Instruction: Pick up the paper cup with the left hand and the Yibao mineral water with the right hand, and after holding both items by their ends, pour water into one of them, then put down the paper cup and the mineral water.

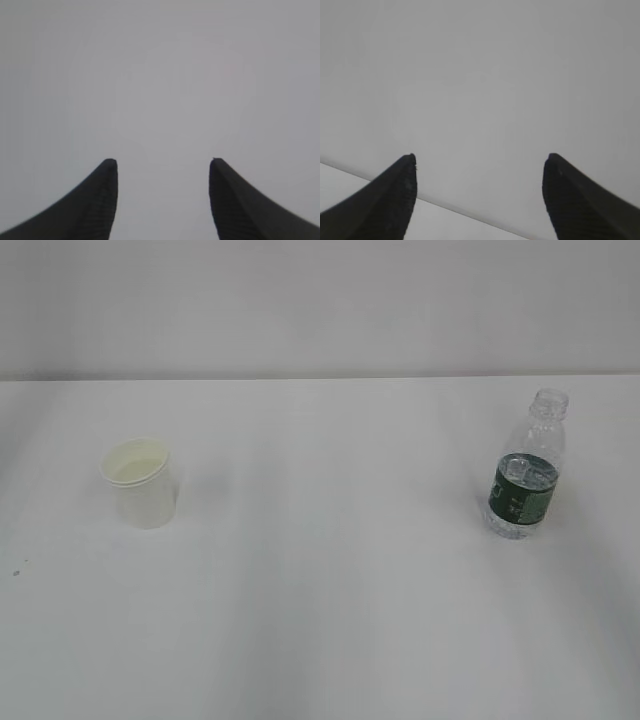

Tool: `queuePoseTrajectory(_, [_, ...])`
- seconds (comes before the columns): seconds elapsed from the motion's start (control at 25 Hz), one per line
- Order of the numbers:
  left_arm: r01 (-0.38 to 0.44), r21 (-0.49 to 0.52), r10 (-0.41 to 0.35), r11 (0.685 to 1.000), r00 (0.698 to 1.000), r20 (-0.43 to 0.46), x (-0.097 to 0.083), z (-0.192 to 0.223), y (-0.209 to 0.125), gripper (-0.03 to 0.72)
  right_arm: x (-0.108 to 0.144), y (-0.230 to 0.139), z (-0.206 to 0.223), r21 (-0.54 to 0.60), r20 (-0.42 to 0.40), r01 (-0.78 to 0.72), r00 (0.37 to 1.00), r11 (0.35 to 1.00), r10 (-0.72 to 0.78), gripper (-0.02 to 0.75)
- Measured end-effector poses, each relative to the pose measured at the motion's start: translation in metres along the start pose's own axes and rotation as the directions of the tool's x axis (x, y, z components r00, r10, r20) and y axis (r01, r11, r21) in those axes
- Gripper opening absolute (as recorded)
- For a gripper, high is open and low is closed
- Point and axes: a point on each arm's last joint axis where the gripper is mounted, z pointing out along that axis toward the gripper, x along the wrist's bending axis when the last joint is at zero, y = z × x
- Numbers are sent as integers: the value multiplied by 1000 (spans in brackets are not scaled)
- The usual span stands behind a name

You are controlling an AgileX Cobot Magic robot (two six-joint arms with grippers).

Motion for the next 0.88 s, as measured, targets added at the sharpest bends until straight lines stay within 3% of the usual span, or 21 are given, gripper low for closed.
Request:
queuePoseTrajectory(0.28, [210,-94,-208,973,978,28,-1,-1,9,421,0,2,-8,5,-2,1,1000,1000,-1,591])
queuePoseTrajectory(0.56, [399,-182,-389,899,917,89,-4,-5,21,421,-2,7,-25,-4,1,0,1000,1000,0,591])
queuePoseTrajectory(0.68, [425,-206,-410,881,905,114,-10,-11,27,421,-3,9,-32,-15,8,-13,1000,1000,14,591])
queuePoseTrajectory(0.88, [401,-263,-377,878,916,137,-25,-29,46,419,-8,17,-42,-1,36,-18,999,1000,18,591])
